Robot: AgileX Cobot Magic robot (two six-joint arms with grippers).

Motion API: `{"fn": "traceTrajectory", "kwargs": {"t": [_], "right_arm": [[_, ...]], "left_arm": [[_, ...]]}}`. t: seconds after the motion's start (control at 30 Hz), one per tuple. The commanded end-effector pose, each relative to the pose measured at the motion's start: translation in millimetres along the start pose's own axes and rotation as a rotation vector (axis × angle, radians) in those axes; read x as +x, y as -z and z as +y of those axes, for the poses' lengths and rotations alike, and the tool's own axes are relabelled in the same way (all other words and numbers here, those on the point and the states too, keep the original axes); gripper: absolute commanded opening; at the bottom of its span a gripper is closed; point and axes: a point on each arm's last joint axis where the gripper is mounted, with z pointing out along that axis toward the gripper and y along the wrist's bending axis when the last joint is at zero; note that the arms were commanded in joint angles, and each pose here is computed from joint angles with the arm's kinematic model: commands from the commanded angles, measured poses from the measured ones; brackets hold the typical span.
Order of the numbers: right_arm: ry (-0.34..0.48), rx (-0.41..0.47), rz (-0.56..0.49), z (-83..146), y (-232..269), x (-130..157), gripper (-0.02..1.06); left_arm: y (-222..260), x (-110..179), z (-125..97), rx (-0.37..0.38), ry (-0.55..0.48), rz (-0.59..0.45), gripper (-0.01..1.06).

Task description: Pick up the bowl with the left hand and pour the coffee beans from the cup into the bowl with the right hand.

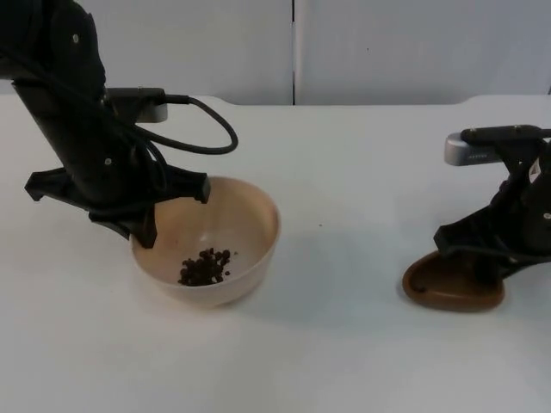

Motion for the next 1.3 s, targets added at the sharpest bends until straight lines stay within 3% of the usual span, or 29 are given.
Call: {"fn": "traceTrajectory", "kwargs": {"t": [0.0,0.2,0.3,0.33,0.4,0.5,0.53,0.63,0.7,0.73,0.8,0.87,1.1,1.27], "right_arm": [[-0.012,-0.001,-0.007,-1.0,0.7,0.3,0.00],[-0.012,0.001,0.004,-1.1,0.7,1.3,0.00],[-0.012,0.002,0.009,-1.2,0.7,1.8,0.00],[-0.012,0.002,0.009,-1.2,0.7,1.8,0.00],[-0.012,0.001,0.009,-1.2,0.7,1.7,0.01],[-0.029,0.002,0.009,-1.2,0.7,1.7,0.14],[-0.029,0.002,0.009,-1.2,0.7,1.7,0.14],[-0.031,0.001,0.005,-1.1,0.7,1.3,0.35],[-0.031,-0.001,-0.010,-0.9,2.3,-0.2,0.48],[-0.031,-0.001,-0.010,-0.9,2.3,-0.2,0.48],[-0.036,-0.006,-0.034,-0.5,5.2,-2.7,0.60],[-0.036,-0.009,-0.057,-0.2,10.8,-5.3,0.65],[-0.021,-0.013,-0.113,0.1,41.7,-11.7,0.66],[0.002,-0.019,-0.185,0.0,90.1,-14.8,0.66]], "left_arm": [[-2.4,-0.8,1.3,-0.003,-0.004,-0.003,0.00],[-2.4,-0.8,1.3,-0.003,-0.004,-0.003,0.02],[-2.4,-0.8,1.3,-0.003,-0.004,-0.003,0.17],[-2.4,-0.8,1.3,-0.003,-0.004,-0.003,0.17],[-2.4,-0.8,1.0,0.000,0.000,-0.002,0.33],[-1.1,-1.3,0.7,0.002,0.002,-0.008,0.56],[-1.1,-1.3,0.7,0.002,0.002,-0.008,0.56],[5.6,-3.3,-0.1,0.008,0.004,-0.032,0.66],[13.6,-5.1,-1.0,0.014,0.005,-0.056,0.67],[13.6,-5.1,-1.0,0.014,0.005,-0.056,0.67],[25.3,-7.1,-2.4,0.025,0.010,-0.088,0.67],[39.2,-8.8,-3.6,0.033,0.009,-0.122,0.67],[85.0,-9.2,-6.4,0.054,0.002,-0.220,0.67],[134.6,-3.4,-7.9,0.075,-0.010,-0.328,0.67]]}}
